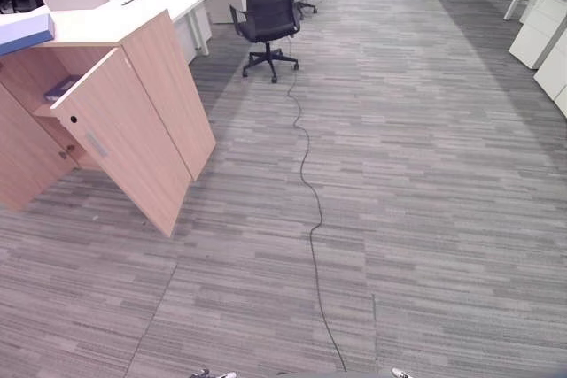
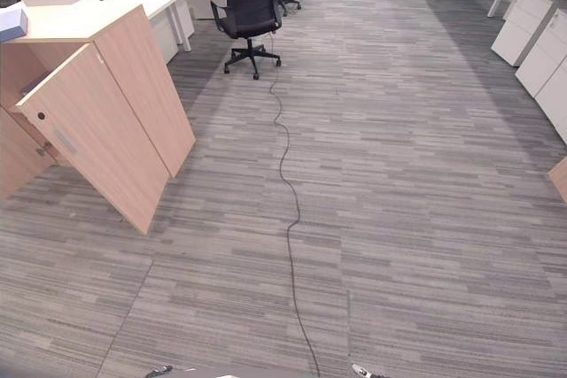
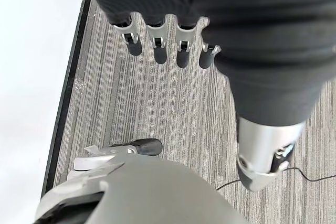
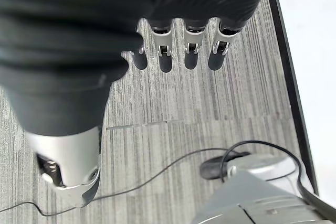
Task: Put the empty folder in the office cabinet
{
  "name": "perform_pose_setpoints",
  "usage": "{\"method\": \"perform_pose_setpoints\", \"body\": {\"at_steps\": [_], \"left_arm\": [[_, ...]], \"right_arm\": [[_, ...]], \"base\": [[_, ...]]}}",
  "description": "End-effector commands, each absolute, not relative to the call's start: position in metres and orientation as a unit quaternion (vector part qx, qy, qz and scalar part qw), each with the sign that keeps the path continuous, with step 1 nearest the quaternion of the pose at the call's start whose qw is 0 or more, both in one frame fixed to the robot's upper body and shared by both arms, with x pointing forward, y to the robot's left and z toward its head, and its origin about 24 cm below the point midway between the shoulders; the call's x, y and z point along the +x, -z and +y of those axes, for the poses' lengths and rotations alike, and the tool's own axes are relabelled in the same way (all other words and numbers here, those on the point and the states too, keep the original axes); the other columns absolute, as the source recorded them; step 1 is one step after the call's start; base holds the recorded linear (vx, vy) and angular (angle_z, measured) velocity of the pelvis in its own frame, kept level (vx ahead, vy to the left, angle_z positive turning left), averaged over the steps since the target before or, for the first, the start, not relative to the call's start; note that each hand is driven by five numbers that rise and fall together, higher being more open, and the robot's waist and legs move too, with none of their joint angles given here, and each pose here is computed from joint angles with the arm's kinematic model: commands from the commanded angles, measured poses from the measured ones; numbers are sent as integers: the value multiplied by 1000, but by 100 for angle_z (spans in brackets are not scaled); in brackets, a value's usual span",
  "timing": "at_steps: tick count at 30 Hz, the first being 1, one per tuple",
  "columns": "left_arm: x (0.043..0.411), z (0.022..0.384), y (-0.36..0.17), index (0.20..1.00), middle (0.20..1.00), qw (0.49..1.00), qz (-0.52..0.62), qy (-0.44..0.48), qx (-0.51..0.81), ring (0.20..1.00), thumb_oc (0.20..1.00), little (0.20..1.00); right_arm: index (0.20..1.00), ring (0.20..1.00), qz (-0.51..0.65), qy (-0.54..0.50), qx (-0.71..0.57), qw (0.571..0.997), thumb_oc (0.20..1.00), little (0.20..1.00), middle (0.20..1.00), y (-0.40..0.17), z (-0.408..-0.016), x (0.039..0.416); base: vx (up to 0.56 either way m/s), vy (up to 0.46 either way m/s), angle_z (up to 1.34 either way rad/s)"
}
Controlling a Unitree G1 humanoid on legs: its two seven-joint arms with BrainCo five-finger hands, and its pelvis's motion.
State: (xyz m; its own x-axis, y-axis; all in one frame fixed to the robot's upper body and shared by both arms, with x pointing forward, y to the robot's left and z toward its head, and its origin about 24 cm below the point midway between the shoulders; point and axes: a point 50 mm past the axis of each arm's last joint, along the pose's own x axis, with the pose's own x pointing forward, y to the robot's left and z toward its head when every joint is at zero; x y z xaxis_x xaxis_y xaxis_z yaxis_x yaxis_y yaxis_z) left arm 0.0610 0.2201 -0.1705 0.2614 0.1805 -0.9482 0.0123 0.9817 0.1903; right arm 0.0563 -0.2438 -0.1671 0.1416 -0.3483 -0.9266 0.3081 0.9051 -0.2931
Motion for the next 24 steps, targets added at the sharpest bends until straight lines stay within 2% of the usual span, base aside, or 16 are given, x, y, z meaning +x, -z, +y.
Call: {"method": "perform_pose_setpoints", "body": {"at_steps": [1, 24], "left_arm": [[73, 211, 171, 1000, 1000, 796, 596, -36, 97, 1000, 1000, 1000], [70, 213, 171, 1000, 1000, 791, 601, -33, 112, 1000, 1000, 1000]], "right_arm": [[1000, 1000, 624, 216, -44, 749, 1000, 1000, 1000, 164, -253, 60], [1000, 1000, 624, 214, -50, 750, 1000, 1000, 1000, 163, -254, 64]], "base": [[0, 0, 0], [0, -1, 0]]}}
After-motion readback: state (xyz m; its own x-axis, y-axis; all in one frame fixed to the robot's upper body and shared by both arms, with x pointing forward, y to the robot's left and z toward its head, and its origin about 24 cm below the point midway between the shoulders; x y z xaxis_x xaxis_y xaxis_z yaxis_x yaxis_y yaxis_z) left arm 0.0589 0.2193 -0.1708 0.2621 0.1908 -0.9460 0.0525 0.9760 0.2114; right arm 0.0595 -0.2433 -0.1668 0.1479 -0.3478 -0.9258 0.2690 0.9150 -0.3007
